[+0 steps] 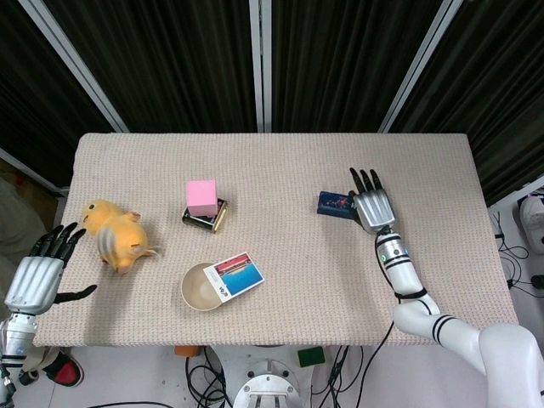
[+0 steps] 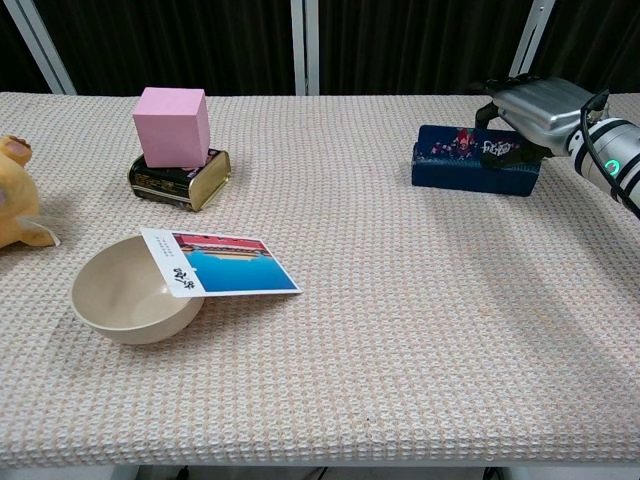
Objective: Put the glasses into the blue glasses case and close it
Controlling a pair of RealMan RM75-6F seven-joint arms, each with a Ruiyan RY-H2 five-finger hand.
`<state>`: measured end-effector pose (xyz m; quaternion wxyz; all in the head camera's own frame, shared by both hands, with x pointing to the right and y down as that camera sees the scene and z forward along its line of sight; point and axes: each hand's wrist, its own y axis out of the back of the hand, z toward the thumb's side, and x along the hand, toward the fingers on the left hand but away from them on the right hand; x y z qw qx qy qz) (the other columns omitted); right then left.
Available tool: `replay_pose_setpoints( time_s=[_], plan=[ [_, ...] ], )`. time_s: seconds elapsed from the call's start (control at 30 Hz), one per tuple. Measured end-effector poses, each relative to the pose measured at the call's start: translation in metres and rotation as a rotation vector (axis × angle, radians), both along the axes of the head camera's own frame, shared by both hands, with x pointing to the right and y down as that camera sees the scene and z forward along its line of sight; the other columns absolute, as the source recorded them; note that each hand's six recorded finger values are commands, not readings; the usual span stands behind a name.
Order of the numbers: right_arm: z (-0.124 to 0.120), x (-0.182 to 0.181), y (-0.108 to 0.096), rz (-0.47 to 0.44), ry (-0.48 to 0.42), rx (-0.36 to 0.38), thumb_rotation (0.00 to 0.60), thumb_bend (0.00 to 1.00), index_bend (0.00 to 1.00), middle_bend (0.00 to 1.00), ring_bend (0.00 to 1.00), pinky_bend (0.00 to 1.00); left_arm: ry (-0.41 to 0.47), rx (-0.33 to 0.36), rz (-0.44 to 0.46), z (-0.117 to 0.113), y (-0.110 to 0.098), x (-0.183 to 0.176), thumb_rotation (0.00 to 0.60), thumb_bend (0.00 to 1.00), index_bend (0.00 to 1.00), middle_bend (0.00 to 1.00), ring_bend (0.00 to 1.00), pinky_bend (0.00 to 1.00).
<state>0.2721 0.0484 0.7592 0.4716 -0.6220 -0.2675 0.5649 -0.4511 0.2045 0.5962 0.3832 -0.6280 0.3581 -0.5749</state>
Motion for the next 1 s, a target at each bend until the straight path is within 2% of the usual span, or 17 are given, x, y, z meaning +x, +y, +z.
replay_pose_setpoints(
  time_s=[0.07,0.2,0.23,0.43,0.67,0.73,0.87,1.0],
  plan=[
    [0.000,0.003,-0.001,0.003,0.016,0.020,0.600,0.71,0.02,0.00,0.00,0.00,0.002,-0.001,-0.001,0.001,0.000,0.000,0.471,0.07,0.09,0.00,0.01,0.13],
    [-0.001,0.006,-0.005,0.021,0.036,0.059,0.600,0.50,0.00,0.00,0.00,0.00,0.002,-0.003,-0.001,0.002,0.001,0.000,0.468,0.07,0.09,0.00,0.01,0.13],
    [-0.001,0.006,-0.005,0.023,0.038,0.066,0.600,0.49,0.00,0.00,0.00,0.00,0.003,-0.002,-0.001,0.001,0.001,0.000,0.468,0.07,0.09,0.00,0.01,0.13],
    [-0.007,0.004,-0.008,0.029,0.000,0.103,0.600,0.47,0.00,0.00,0.00,0.00,0.002,0.005,0.001,-0.001,0.000,0.001,0.471,0.07,0.09,0.00,0.01,0.13],
    [-0.023,0.006,-0.011,0.048,-0.083,0.163,0.600,0.48,0.00,0.00,0.00,0.00,0.004,0.015,0.004,-0.004,-0.001,0.003,0.471,0.07,0.09,0.00,0.01,0.13],
    [-0.030,0.008,-0.008,0.040,-0.104,0.173,0.600,0.44,0.00,0.00,0.00,0.00,0.005,0.023,0.002,-0.006,-0.001,0.003,0.470,0.07,0.09,0.00,0.01,0.13],
    [-0.052,0.017,0.005,0.011,-0.146,0.194,0.593,0.36,0.00,0.00,0.00,0.00,0.005,0.044,-0.002,-0.011,-0.001,0.002,0.471,0.07,0.09,0.00,0.01,0.13],
    [-0.091,0.044,0.034,0.005,-0.177,0.206,0.589,0.34,0.00,0.00,0.00,0.00,0.008,0.064,-0.003,-0.016,0.001,0.003,0.469,0.07,0.09,0.00,0.01,0.13]
  ],
)
